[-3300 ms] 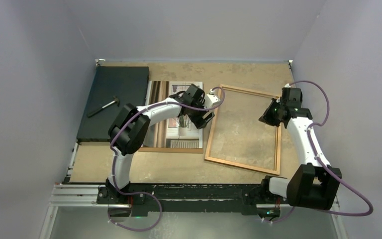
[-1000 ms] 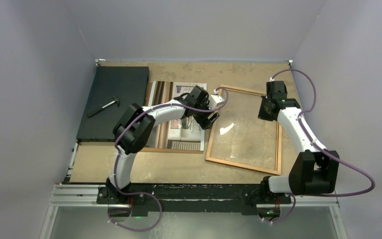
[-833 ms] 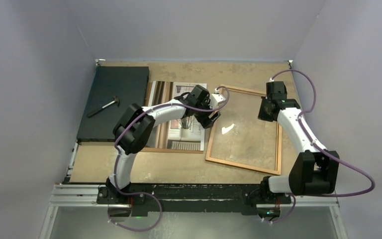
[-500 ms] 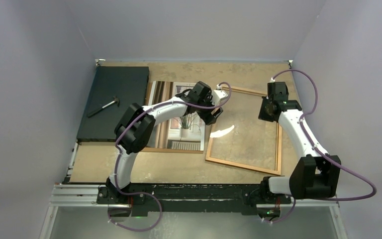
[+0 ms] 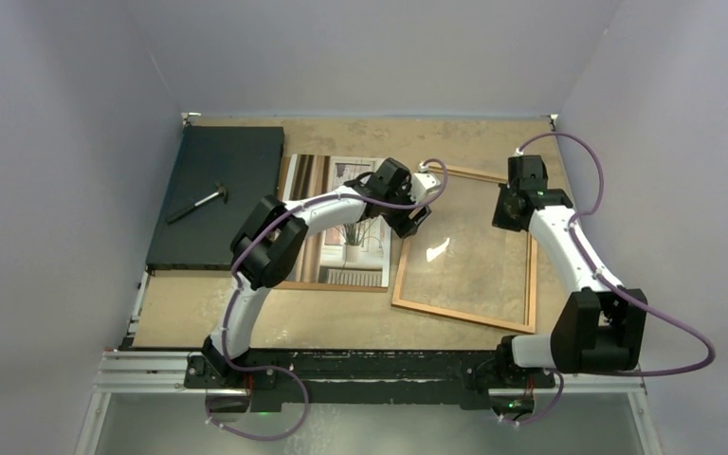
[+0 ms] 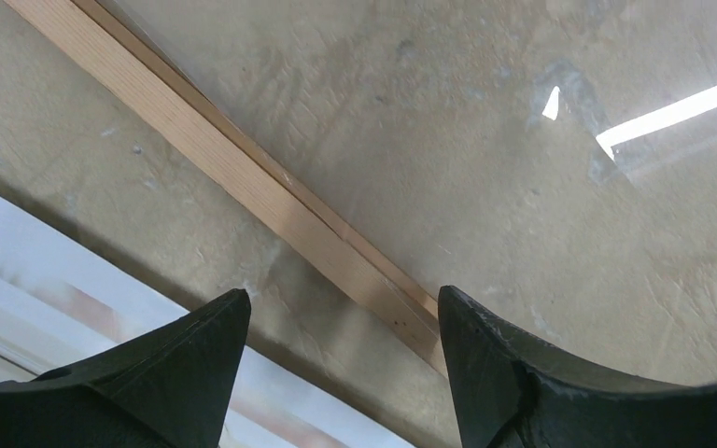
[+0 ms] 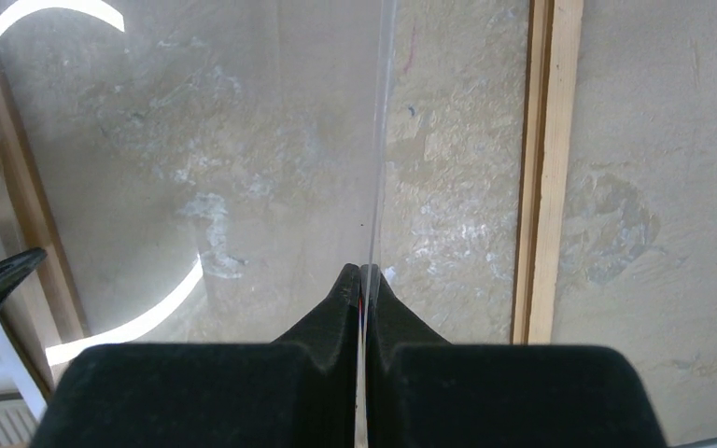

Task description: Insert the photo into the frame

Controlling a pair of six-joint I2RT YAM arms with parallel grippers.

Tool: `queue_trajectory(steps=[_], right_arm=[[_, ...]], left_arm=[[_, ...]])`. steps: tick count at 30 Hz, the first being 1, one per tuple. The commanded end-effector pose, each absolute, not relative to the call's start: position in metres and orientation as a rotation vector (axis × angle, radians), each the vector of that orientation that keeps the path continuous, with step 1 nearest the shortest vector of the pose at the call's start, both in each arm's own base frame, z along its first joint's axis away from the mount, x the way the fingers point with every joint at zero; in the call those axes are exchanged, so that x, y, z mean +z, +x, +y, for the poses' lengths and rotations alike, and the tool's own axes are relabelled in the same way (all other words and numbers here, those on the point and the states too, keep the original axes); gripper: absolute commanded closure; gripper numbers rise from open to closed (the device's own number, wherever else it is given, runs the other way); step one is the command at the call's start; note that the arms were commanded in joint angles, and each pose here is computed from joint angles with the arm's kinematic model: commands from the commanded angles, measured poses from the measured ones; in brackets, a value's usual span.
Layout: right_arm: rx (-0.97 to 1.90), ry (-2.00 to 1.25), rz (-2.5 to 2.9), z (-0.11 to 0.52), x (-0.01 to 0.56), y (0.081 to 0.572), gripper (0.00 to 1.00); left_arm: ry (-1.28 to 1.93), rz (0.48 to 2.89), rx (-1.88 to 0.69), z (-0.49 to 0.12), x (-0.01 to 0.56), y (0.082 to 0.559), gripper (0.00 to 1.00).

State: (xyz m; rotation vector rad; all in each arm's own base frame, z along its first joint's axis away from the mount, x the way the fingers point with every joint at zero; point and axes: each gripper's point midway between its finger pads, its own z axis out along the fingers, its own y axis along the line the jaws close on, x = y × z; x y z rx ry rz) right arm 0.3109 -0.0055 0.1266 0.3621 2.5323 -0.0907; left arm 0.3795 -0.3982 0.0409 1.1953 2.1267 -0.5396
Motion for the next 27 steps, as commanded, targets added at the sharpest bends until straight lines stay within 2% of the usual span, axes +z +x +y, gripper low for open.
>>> queue_trajectory(steps=[1, 10, 27], right_arm=[[-0.137, 0.381, 2.515, -0.012, 0.123, 0.325, 1.00], [-0.131, 0.410, 2.486, -0.012, 0.120, 0.338, 1.00], [-0.067, 0.383, 2.477, 0.006, 0.112, 0.363, 1.00]], left_arm=[[1.095, 2.136, -0.382, -0.389, 0.033, 0.411, 0.29], [1.023, 2.156, -0.295, -0.371, 0.029, 0.435, 0.29], [0.985, 2.197, -0.302, -0.343, 0.035, 0.443, 0.29]])
